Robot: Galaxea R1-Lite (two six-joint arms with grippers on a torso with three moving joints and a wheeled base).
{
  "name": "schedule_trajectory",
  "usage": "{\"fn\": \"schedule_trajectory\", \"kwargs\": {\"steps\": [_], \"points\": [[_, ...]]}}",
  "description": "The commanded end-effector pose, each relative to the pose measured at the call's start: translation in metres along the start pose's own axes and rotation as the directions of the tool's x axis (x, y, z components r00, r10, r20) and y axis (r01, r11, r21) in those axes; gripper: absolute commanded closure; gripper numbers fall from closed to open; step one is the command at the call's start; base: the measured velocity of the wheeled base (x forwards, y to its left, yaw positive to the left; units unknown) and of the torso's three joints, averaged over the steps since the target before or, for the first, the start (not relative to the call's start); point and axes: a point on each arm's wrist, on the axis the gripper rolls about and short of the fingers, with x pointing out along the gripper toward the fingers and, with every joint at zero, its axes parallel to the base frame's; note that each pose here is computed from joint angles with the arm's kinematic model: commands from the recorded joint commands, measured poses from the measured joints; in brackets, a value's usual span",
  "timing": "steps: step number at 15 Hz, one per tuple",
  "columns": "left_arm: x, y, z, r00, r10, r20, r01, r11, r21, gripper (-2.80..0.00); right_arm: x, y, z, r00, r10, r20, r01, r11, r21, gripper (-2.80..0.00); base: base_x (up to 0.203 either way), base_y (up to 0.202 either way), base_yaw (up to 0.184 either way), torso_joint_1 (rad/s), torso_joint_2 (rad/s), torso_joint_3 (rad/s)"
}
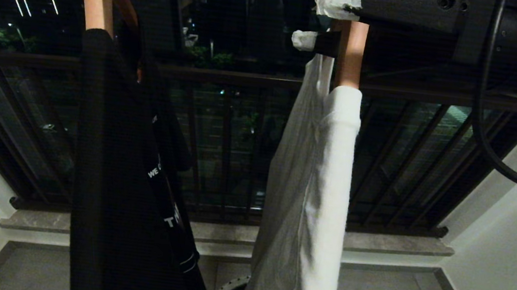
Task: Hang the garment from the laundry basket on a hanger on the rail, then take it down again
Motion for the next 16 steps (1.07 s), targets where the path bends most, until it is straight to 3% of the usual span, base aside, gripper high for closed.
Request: {"fn": "schedule_trajectory", "kwargs": {"steps": [1, 16], "points": [[0.000, 0.000, -0.001, 1.000, 0.000, -0.002, 0.000, 1.000, 0.000, 0.00, 0.001, -0.001, -0.001, 1.000, 0.000, -0.001, 0.000, 1.000, 0.004, -2.80, 0.000, 0.000, 0.000, 0.000, 0.00, 0.000], [0.000, 0.000, -0.001, 1.000, 0.000, -0.002, 0.000, 1.000, 0.000, 0.00, 0.014, 0.008, 0.000, 0.994, -0.100, 0.045, 0.099, 0.995, 0.019, -2.80, 0.000, 0.000, 0.000, 0.000, 0.00, 0.000]]}}
